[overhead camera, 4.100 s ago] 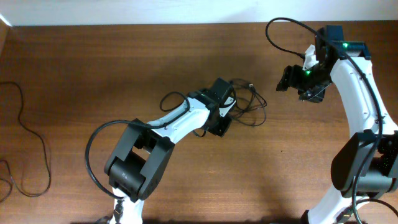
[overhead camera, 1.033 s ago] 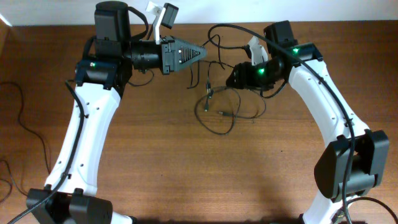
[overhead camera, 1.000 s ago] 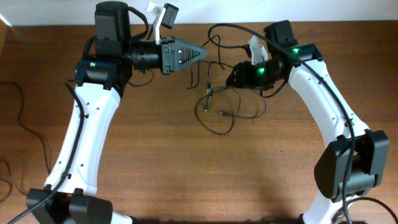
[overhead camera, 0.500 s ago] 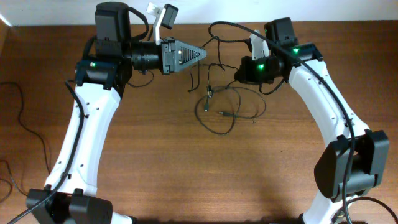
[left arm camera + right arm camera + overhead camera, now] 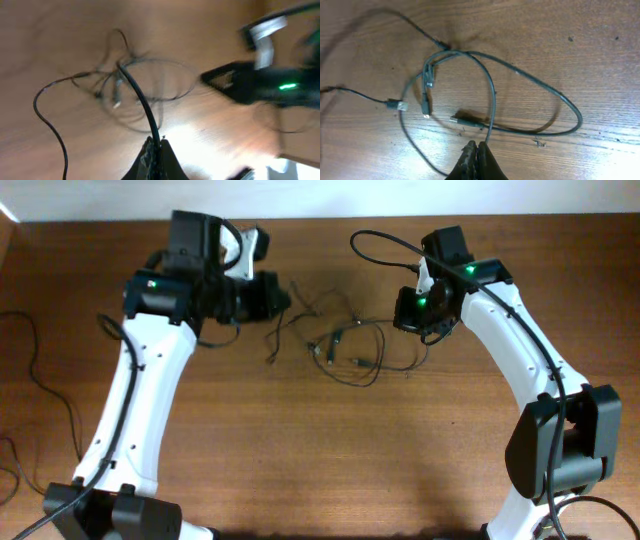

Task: Untangle cables

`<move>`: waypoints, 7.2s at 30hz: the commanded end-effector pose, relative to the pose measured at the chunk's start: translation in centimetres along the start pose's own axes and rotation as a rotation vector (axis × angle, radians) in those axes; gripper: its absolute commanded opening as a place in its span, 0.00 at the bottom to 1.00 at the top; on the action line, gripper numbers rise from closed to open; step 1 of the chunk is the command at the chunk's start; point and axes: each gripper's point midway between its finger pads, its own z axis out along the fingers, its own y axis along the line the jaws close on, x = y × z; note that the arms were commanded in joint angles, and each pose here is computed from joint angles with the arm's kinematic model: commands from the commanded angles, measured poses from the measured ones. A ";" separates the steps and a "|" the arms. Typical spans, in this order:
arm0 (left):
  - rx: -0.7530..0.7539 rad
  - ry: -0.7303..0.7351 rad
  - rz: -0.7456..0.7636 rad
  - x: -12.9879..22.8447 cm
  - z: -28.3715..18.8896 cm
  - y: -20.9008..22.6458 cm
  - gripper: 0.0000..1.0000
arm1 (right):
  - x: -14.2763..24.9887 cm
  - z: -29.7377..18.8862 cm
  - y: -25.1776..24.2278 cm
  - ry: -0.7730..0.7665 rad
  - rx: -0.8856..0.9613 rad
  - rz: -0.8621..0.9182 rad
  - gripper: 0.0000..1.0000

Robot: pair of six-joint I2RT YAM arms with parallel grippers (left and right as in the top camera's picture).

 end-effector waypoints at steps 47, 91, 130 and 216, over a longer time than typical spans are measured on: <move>1.126 -0.054 0.665 1.6 -8.0 -17.4 0.00 | -1.1 0.1 4.2 -0.030 -0.187 0.050 0.04; 0.327 -0.129 0.373 -3.6 -0.6 -2.9 0.00 | 3.7 -16.4 6.3 -0.036 -0.773 -0.286 0.04; 0.319 0.128 0.445 2.1 10.1 -6.3 0.52 | 0.6 -17.5 18.8 -0.216 -0.886 -0.297 0.04; -0.904 -0.526 -0.177 -16.2 -18.4 41.4 0.55 | 0.9 -5.4 -5.2 -0.057 -0.033 0.132 0.83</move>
